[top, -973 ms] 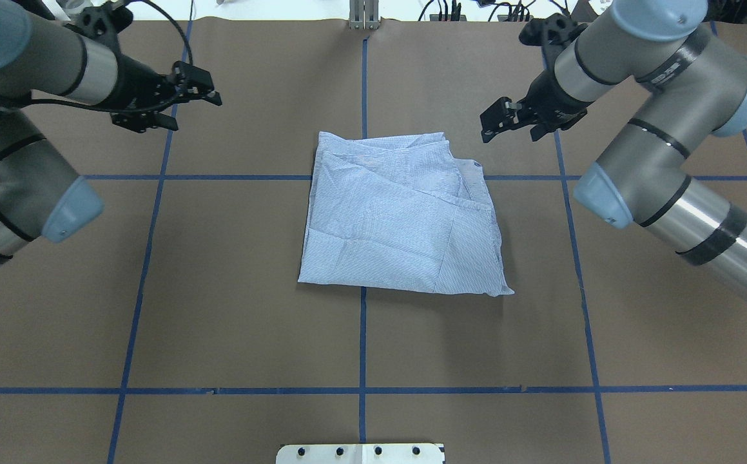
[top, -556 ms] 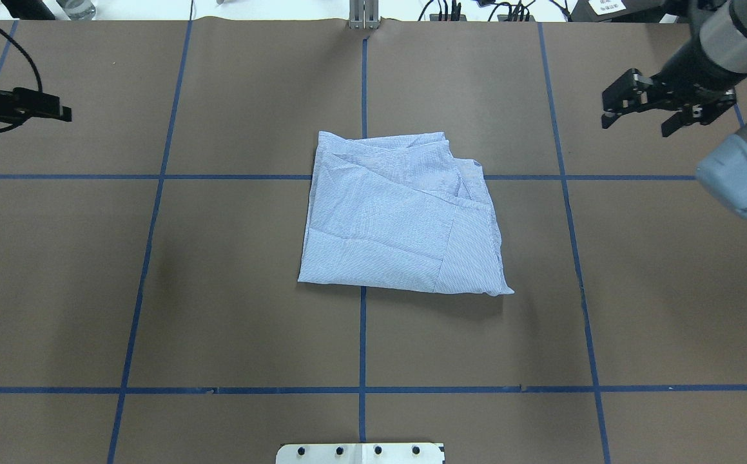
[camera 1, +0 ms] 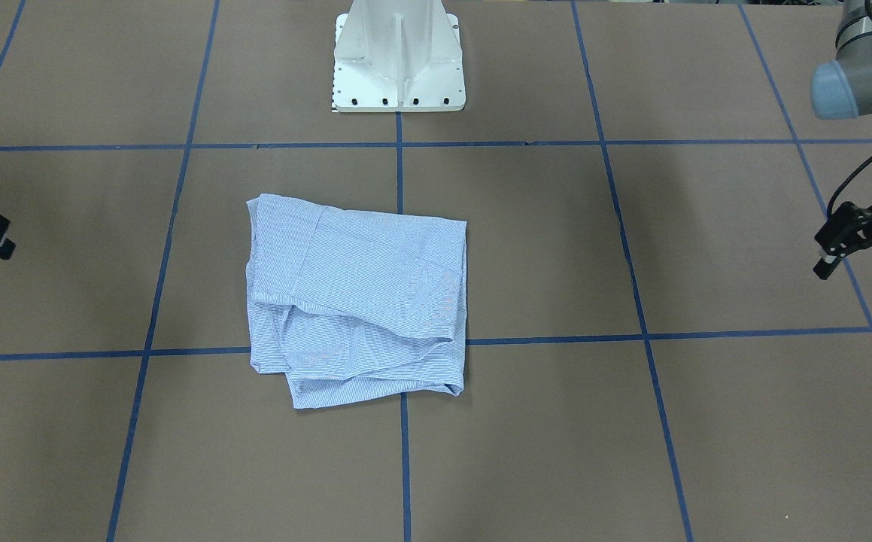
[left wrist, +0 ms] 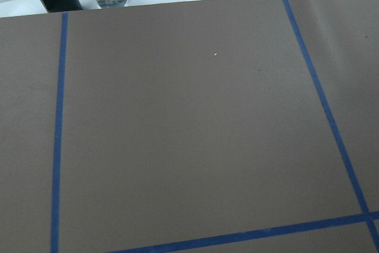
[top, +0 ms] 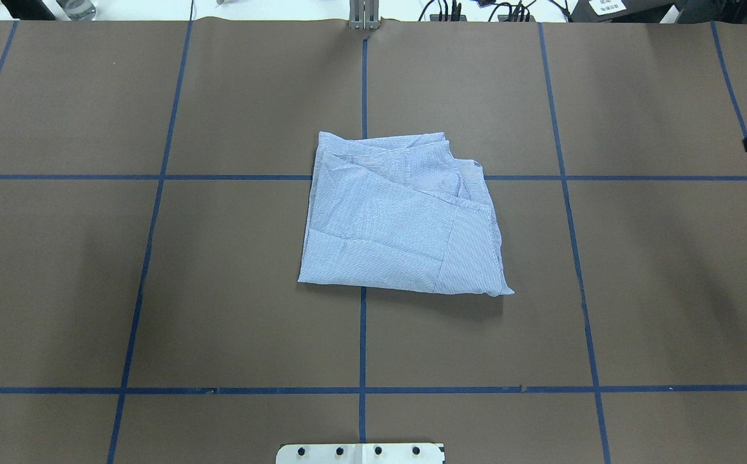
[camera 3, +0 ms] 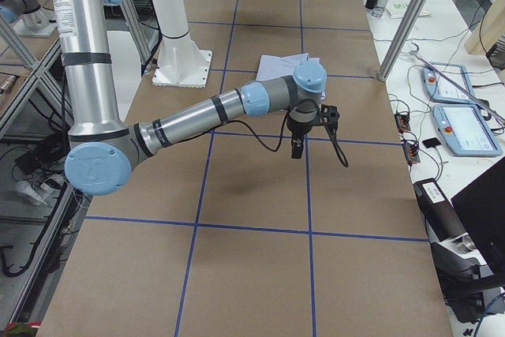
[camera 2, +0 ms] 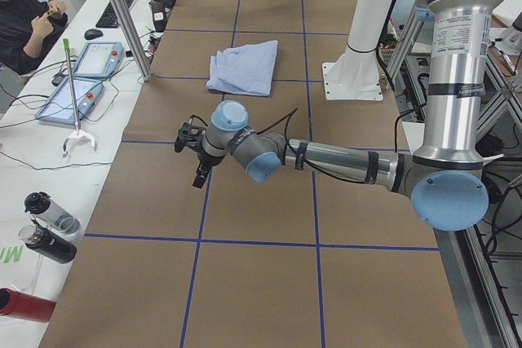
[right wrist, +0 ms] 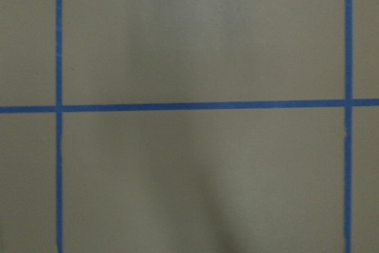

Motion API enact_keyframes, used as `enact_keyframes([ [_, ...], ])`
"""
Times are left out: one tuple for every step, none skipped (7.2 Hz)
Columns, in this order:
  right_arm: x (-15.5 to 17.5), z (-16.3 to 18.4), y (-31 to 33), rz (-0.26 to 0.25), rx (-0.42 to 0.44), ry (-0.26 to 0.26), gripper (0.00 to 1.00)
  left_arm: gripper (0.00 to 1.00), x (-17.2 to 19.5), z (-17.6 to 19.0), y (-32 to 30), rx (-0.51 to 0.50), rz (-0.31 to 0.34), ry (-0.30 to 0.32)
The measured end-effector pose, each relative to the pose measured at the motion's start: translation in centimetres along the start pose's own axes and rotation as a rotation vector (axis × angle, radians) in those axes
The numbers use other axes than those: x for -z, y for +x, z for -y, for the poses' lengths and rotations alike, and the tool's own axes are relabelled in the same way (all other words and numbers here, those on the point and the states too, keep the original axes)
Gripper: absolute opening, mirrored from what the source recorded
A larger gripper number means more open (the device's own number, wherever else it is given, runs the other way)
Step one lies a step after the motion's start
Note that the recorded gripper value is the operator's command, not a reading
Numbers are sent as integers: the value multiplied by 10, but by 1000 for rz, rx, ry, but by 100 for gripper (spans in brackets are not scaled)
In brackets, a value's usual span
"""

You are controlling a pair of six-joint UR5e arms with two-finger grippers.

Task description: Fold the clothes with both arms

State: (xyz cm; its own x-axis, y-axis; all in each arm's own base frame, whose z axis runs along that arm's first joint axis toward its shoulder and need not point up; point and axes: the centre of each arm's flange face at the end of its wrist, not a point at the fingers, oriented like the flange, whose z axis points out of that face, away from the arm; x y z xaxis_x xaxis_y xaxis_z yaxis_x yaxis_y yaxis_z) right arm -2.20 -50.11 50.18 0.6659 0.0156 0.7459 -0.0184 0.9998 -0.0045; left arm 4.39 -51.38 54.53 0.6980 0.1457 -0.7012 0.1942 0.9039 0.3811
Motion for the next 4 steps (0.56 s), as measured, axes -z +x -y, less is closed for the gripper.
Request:
enact_keyframes([
  [1, -16, 36, 13, 10, -6, 100, 99, 7, -14, -24, 20, 13, -11],
  [-2, -27, 57, 22, 3, -14, 100, 99, 9, -23, -37, 36, 22, -18],
  [-7, -35, 71, 23, -14, -26, 100, 99, 10, -30, -44, 41, 27, -20],
  [-11, -41, 82, 20, -30, -33, 100, 99, 9, -35, -49, 48, 33, -25],
])
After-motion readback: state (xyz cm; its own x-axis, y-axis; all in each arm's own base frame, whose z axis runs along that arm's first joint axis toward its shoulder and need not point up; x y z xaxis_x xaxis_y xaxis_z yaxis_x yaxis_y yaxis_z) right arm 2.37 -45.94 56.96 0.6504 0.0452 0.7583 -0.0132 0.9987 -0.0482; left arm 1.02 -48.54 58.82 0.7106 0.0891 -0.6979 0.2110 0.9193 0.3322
